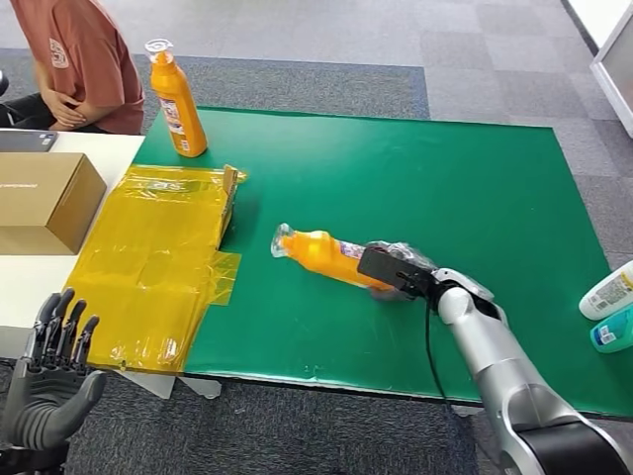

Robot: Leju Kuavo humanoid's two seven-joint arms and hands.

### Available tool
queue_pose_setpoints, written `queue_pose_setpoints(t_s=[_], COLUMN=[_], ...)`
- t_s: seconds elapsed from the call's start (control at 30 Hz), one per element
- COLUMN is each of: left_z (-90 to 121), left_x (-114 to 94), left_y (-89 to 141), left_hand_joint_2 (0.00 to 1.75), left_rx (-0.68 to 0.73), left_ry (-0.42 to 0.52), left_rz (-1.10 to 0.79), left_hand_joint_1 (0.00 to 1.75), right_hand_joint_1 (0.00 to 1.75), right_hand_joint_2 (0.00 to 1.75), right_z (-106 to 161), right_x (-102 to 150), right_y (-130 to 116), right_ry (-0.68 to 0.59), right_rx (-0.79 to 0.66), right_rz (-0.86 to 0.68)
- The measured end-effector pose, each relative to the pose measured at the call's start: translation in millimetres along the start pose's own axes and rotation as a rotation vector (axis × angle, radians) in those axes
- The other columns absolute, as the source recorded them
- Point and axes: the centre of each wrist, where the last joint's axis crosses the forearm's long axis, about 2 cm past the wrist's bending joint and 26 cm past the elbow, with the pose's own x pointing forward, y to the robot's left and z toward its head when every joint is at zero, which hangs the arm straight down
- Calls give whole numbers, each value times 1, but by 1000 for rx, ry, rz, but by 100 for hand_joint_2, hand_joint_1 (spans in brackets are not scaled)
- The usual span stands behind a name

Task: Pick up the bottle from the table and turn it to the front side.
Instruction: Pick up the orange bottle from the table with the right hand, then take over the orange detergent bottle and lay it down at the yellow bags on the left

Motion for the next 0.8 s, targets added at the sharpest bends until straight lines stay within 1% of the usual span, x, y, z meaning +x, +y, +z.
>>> queue_pose_setpoints(t_s=[0.1,0.2,0.3,0.4,0.57,0.67,0.8], left_z=[-4,-7,-9,-14,-28,-42,-59], left_x=[0,-1,-2,-2,-1,-1,-1], left_y=[0,-2,-5,-8,-16,-18,-18], left_hand_joint_2=[175,175,175,175,175,175,175], left_rx=[-16,-29,-38,-43,-39,-17,-5], left_ry=[-10,-17,-21,-31,-51,-70,-90], left_rz=[-1,-6,-6,-1,-13,-41,-28], left_hand_joint_1=[0,0,0,0,0,0,0], right_hand_joint_1=[175,175,175,175,175,175,175], right_hand_joint_2=[175,175,175,175,175,175,175], right_z=[4,8,11,14,16,18,19], right_x=[5,14,25,38,58,70,86], right_y=[7,9,11,13,15,17,20], right_ry=[-109,-215,-299,-370,-466,-515,-572], right_rx=[-22,-85,-137,-167,-208,-220,-217], right_rz=[-166,-316,-437,-528,-620,-641,-646])
